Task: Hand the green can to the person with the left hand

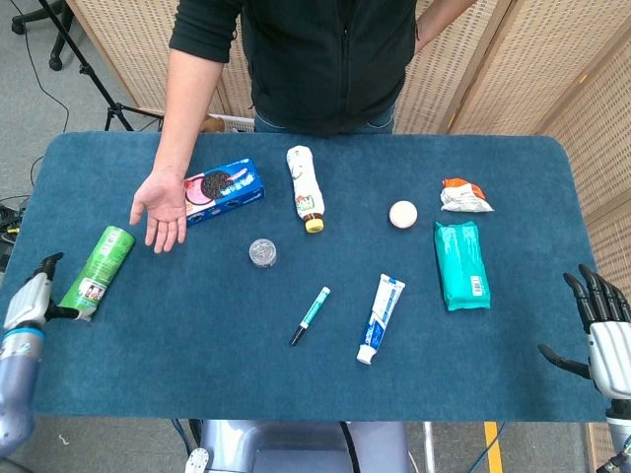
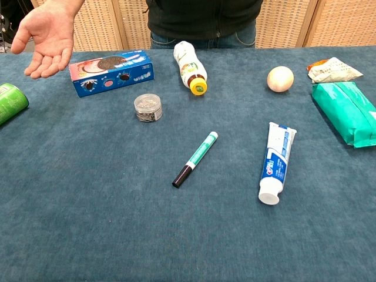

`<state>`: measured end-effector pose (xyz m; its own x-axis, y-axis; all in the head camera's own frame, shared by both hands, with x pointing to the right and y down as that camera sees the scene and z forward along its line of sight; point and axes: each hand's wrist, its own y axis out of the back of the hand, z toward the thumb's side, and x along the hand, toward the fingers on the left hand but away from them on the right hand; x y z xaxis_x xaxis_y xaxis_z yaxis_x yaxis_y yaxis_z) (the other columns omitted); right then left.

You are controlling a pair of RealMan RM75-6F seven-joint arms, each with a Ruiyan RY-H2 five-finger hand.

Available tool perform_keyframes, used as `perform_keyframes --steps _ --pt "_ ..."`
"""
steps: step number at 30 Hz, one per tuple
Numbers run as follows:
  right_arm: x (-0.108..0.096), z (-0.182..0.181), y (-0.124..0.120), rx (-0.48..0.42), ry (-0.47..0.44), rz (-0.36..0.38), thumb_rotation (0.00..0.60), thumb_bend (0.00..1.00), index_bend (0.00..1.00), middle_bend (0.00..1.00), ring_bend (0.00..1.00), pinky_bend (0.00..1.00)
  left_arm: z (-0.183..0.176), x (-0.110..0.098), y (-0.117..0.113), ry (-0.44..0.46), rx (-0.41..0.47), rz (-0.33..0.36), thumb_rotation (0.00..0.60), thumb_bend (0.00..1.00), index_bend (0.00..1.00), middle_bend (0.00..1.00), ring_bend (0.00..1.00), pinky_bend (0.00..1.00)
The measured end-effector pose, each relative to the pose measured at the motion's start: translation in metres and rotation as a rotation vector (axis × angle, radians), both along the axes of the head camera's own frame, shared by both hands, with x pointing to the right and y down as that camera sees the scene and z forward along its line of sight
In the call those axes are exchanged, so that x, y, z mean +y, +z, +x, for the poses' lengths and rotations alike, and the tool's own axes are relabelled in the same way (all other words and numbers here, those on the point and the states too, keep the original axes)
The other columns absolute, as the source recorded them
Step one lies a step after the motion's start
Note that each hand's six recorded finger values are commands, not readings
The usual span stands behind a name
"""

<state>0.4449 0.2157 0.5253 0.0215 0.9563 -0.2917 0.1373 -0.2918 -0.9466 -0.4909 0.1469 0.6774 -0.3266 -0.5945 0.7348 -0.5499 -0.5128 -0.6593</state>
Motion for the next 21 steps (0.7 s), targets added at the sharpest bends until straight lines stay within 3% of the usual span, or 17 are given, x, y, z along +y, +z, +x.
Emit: perform_keyframes --steps 5,10,16,19,21 --pt "-0.001 0.003 0.002 0.006 0.009 -0.006 0.6 0.0 0.0 0.0 0.0 0.08 0.024 -0.022 0.014 0.001 0.02 -0.01 0.6 0.0 0.0 0.0 0.0 0.0" --pt "-0.002 0.004 0.004 0.01 0.015 -0.01 0.6 0.0 0.0 0.0 0.0 0.08 0.031 -0.029 0.027 -0.027 0.011 -0.037 0.6 0.0 0.0 0.0 0.0 0.02" --pt "-0.001 0.004 0.005 0.007 0.015 -0.017 0.6 0.0 0.0 0.0 0.0 0.08 0.03 -0.026 0.046 -0.086 -0.019 -0.057 0.6 0.06 0.03 0.01 0.02 0.22" --pt "-0.001 0.004 0.006 0.004 0.014 -0.02 0.6 0.0 0.0 0.0 0.0 0.08 0.027 -0.027 0.048 -0.106 -0.053 -0.038 0.6 0.19 0.17 0.2 0.17 0.34" --pt "-0.001 0.003 0.006 0.002 0.014 -0.021 0.6 0.0 0.0 0.0 0.0 0.08 0.026 -0.027 0.049 -0.125 -0.068 -0.02 0.6 0.28 0.35 0.37 0.29 0.44"
